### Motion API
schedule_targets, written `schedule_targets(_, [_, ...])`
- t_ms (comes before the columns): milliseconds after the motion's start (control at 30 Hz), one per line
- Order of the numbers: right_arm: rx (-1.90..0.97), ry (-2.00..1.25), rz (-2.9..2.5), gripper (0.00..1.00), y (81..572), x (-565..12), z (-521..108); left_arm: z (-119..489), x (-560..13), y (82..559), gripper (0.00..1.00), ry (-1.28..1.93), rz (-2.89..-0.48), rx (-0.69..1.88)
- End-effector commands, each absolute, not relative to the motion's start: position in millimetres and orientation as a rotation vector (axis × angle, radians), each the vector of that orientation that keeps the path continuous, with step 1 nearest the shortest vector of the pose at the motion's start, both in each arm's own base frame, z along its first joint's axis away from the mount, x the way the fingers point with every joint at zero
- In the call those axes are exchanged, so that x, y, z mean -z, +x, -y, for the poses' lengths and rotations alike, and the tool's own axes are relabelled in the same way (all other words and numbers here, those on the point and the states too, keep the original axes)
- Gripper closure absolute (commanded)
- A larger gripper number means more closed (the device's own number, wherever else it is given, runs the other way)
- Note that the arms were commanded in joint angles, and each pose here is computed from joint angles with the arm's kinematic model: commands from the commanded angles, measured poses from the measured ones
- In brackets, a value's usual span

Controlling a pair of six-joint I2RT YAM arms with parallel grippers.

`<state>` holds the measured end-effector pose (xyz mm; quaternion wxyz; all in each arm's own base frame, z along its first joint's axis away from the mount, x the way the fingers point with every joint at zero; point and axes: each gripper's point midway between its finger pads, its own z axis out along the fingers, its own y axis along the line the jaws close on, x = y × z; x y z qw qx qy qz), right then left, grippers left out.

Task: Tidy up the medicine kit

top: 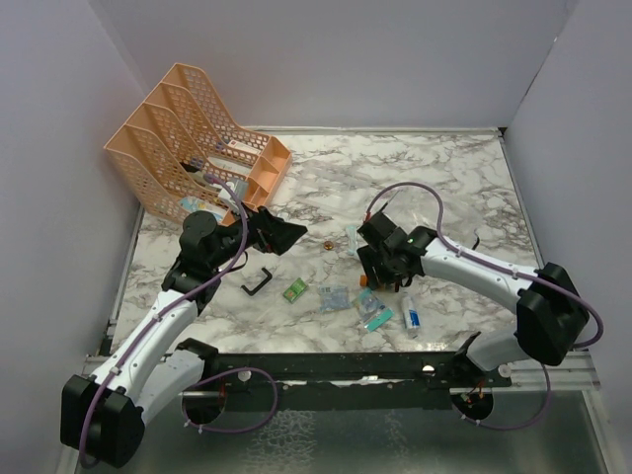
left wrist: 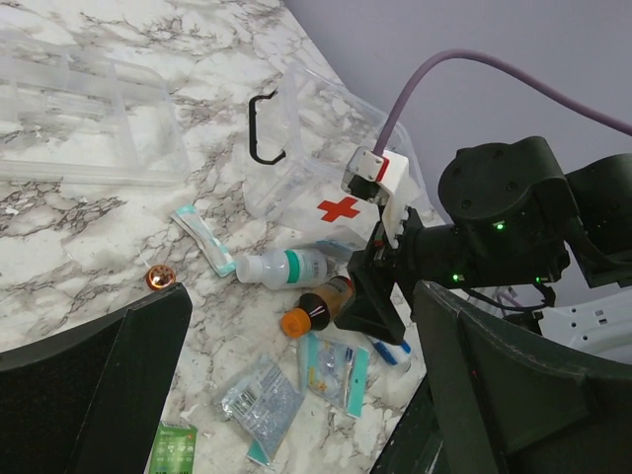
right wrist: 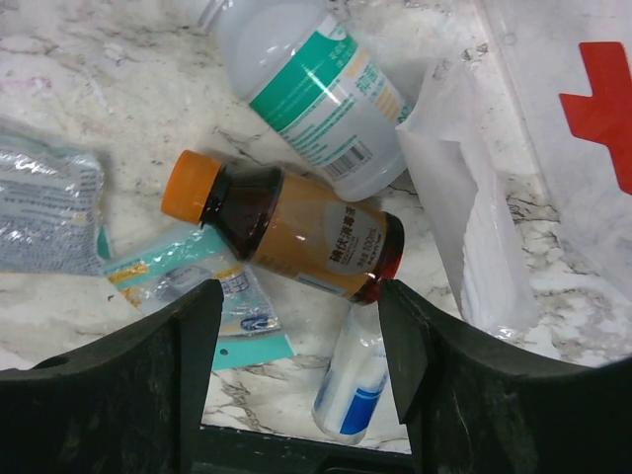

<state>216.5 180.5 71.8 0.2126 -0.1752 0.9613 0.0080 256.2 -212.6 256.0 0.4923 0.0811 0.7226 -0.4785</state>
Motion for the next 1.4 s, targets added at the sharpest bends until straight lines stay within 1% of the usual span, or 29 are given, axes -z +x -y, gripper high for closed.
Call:
schedule_targets(0, [0.149,-0.415,-2.663,0.35,229,-71,-168,211,-258,258,0.01,0.183,-1.742,1.148])
schedule_targets(100, [0.114,-0.454,-2.683,0.35,226,-63,-174,212,-257,259,0.01,0.182,-1.744,1.149])
schedule_targets(300, [-0.058,-0.513,-2.713,0.36,217,-56,-196,212,-253,261,0.01,0.172,-1.758,1.149])
schedule_targets(533, [-0.154,-0.517,-2.735,0.49,217,-45,-214,211,-251,262,0.01,0.166,-1.765,1.139])
schedule_targets(667, [-0.212,-0.469,-2.734,0.52,224,-42,-228,209,-247,263,0.01,0.157,-1.779,1.123])
schedule_targets(900, [-0.407,-0.347,-2.682,0.56,240,-45,-267,205,-239,268,0.01,0.132,-1.816,1.076])
schedule_targets(1000, [-0.399,-0.397,-2.652,0.55,249,-43,-272,203,-239,270,0.01,0.134,-1.823,1.052])
schedule_targets(1133, [-0.354,-0.534,-2.641,0.47,251,-38,-268,200,-238,271,0.01,0.132,-1.826,1.026])
schedule_targets(1200, [-0.339,-0.559,-2.638,0.45,249,-37,-265,198,-239,272,0.01,0.133,-1.827,1.014])
schedule_targets(1367, [-0.344,-0.585,-2.654,0.44,245,-30,-264,197,-238,273,0.01,0.133,-1.827,0.995])
